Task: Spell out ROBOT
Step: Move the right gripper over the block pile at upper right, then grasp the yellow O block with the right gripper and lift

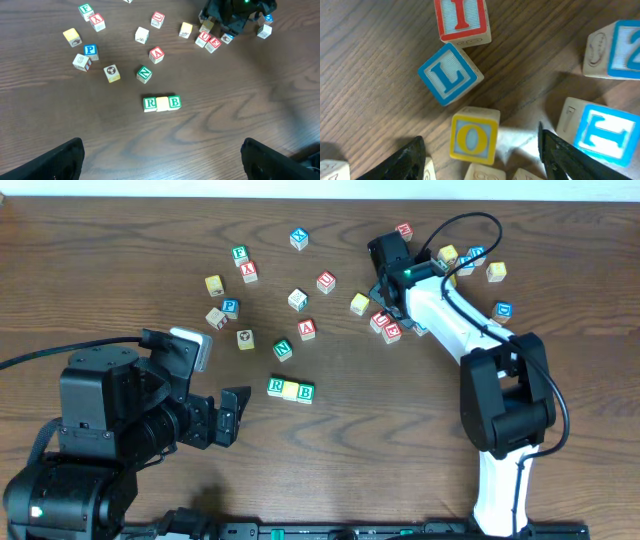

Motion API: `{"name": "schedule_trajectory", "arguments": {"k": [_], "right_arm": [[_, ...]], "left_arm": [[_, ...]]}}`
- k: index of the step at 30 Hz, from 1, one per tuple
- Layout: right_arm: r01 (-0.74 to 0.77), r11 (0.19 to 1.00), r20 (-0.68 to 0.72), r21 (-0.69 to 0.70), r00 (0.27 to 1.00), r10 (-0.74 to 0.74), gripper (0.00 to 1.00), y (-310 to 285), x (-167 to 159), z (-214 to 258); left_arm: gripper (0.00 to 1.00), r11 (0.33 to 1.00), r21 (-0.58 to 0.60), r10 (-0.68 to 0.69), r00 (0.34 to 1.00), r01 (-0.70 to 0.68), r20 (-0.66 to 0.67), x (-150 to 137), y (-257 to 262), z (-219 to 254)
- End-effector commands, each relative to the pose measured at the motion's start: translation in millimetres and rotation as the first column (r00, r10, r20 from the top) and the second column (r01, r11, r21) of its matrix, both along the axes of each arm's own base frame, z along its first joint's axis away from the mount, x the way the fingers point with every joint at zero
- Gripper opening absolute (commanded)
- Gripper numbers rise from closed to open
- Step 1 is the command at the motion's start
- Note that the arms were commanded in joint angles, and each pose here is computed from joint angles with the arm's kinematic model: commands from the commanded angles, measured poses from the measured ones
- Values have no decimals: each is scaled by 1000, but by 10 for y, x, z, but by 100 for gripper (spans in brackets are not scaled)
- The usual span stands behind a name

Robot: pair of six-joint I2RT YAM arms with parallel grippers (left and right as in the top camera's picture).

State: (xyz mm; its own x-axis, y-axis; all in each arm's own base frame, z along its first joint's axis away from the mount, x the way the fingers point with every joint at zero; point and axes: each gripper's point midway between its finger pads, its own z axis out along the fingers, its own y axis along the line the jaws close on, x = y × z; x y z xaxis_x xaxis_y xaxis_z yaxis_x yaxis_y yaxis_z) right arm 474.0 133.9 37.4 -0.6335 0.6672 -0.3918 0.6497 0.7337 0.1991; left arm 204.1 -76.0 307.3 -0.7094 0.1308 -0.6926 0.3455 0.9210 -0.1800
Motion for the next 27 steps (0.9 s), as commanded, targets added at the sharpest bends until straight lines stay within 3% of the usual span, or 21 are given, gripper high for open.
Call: {"name": "schedule_trajectory", "arguments": {"k": [1,15,27], "right_arm": [[16,1000,9,-21,1000,-16,67,-1,42,-73],[24,998,-7,-54,1000,-25,58,-50,37,-211],[24,998,-6,-55,1000,-25,28,-51,39,-212]], "left_arm": [[98,1000,-5,-6,1000,6,4,-8,-5,14],[98,1000,-5,-7,1000,7,3,-9,-6,14],[98,1000,-5,-6,1000,6,3,-9,-5,14]]}}
